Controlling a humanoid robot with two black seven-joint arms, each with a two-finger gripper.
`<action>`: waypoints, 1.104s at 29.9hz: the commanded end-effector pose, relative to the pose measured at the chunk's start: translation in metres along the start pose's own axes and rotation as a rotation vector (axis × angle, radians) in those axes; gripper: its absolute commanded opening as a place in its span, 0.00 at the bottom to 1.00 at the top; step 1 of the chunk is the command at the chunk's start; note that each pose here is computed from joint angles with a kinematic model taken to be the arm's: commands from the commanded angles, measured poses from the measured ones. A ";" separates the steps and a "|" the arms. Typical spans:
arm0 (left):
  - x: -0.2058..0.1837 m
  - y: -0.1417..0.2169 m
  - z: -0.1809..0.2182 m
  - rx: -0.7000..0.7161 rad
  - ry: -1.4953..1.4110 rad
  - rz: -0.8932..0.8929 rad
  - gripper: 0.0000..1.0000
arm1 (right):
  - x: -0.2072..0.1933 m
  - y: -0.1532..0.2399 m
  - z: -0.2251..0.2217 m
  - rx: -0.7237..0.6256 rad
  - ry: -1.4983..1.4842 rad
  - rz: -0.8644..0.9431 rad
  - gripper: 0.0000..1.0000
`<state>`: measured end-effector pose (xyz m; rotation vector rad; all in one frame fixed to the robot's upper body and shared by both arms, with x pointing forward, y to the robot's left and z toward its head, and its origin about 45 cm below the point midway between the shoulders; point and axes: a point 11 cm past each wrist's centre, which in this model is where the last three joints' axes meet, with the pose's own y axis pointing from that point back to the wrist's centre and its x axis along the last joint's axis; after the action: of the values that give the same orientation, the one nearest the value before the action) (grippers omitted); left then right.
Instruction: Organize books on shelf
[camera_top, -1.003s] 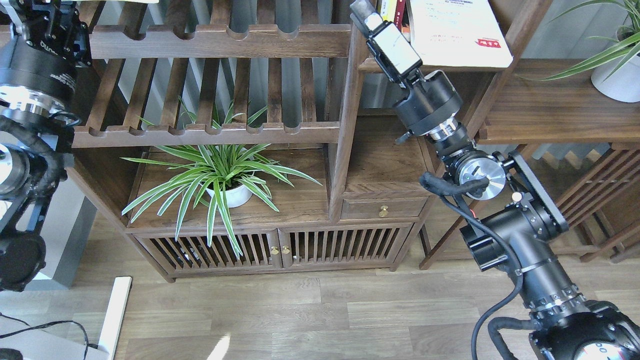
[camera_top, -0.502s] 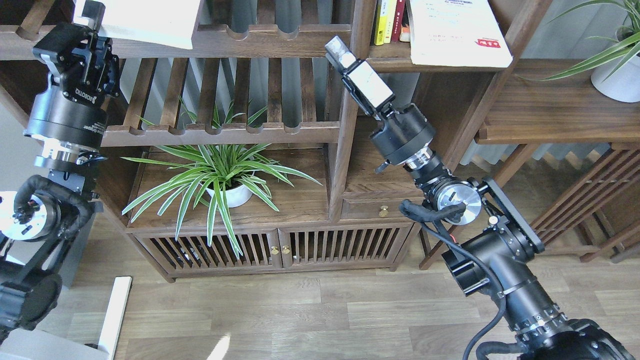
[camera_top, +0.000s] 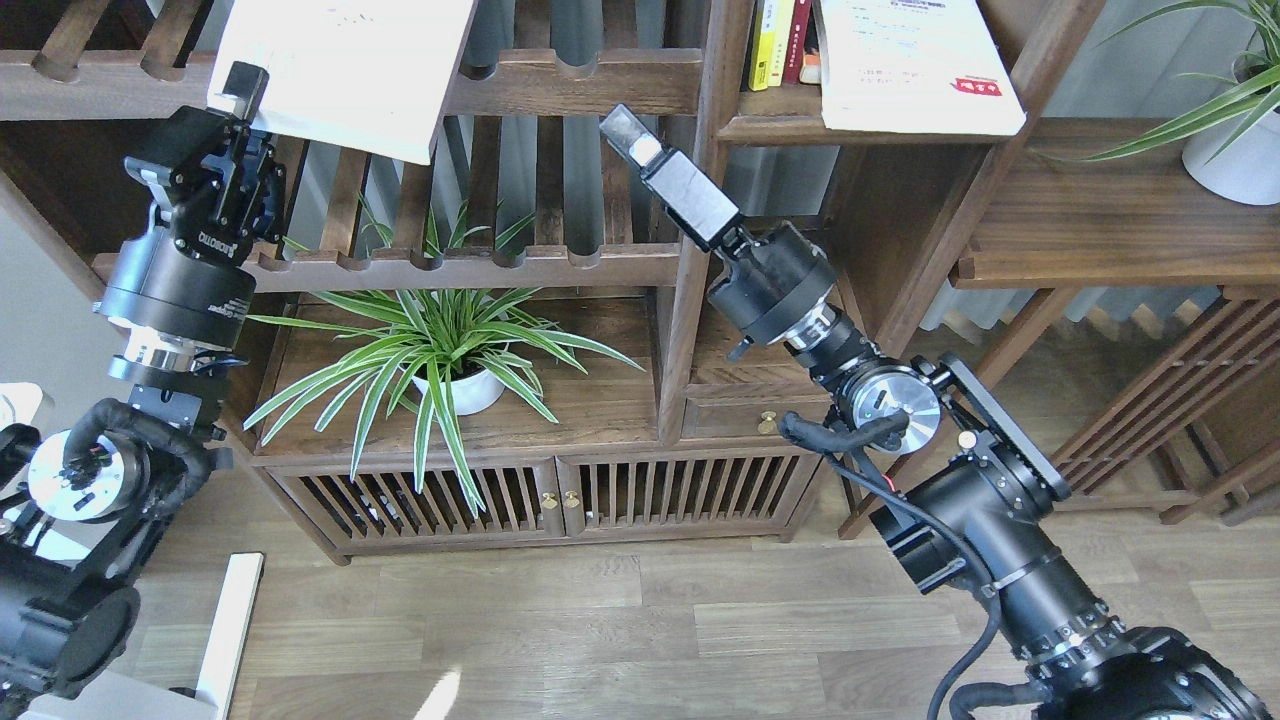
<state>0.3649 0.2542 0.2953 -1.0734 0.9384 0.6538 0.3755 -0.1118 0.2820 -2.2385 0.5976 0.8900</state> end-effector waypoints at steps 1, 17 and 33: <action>0.004 0.001 -0.012 0.037 0.005 0.012 0.00 | 0.000 -0.004 -0.001 -0.005 0.005 0.012 0.64; 0.006 -0.006 -0.047 0.156 -0.040 0.000 0.00 | 0.003 -0.005 -0.003 -0.002 0.007 0.020 0.65; -0.007 -0.021 -0.053 0.162 -0.082 -0.062 0.00 | 0.012 0.002 0.001 -0.005 -0.004 0.052 0.68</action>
<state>0.3591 0.1901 0.2964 -0.9098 0.8869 0.5465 0.3812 -0.1133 0.2757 -2.2357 0.6443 0.9123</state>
